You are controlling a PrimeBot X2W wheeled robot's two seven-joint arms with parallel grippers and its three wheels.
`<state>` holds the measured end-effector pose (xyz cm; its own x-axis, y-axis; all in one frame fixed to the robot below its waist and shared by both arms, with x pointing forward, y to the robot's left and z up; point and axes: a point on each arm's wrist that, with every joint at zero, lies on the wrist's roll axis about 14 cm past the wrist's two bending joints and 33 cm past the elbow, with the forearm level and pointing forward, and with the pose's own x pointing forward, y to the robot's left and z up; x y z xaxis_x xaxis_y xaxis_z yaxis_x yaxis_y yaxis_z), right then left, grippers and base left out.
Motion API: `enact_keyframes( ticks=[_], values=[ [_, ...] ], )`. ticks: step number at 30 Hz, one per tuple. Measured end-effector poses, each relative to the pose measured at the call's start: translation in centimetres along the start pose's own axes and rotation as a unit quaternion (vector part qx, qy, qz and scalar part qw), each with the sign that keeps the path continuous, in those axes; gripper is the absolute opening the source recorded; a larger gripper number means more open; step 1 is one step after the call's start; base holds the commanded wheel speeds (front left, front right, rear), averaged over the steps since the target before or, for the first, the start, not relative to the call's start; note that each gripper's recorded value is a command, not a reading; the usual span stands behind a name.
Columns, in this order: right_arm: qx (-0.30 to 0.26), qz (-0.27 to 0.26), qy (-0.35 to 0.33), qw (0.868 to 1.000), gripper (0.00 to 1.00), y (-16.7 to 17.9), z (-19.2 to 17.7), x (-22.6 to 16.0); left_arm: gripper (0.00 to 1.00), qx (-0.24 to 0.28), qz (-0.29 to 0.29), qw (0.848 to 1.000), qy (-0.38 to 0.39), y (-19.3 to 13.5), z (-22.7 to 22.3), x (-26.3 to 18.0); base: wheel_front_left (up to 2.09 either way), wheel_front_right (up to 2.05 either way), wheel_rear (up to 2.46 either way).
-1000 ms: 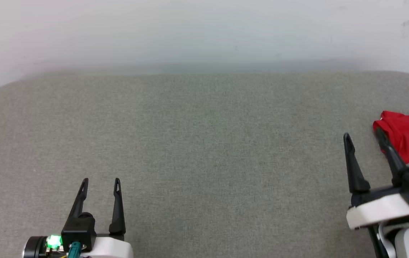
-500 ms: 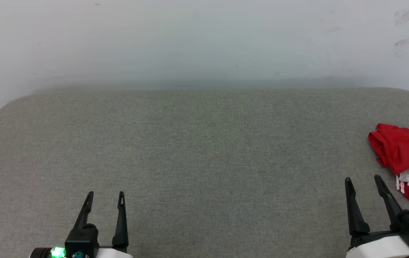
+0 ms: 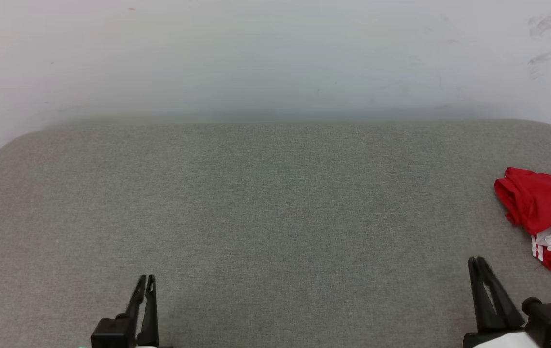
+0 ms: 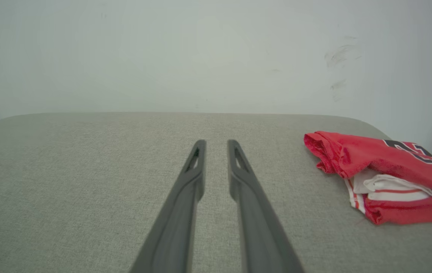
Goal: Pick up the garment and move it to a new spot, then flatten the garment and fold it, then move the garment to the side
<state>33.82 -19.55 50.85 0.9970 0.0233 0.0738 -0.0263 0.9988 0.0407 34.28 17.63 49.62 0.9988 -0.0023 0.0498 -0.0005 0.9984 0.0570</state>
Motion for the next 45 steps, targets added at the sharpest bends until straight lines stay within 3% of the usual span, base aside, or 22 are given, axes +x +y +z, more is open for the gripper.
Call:
enact_keyframes(
  ticks=[3,19,45],
  values=[
    [0.007,-0.002,0.017,1.0,0.0,0.0,-1.0,-0.4,0.0,-0.009,0.002,1.0,0.021,-0.1,-1.2,-0.4,0.0,0.0,0.0],
    [0.164,-0.034,0.03,0.986,0.0,-0.7,-1.7,0.2,0.0,-0.17,0.037,0.983,0.059,1.2,-2.3,0.3,0.0,0.0,0.0],
    [0.359,-0.056,0.032,0.931,0.0,-1.2,-1.9,1.6,0.0,-0.377,0.057,0.921,0.075,1.8,-2.6,1.5,0.0,0.0,0.0]
  ],
)
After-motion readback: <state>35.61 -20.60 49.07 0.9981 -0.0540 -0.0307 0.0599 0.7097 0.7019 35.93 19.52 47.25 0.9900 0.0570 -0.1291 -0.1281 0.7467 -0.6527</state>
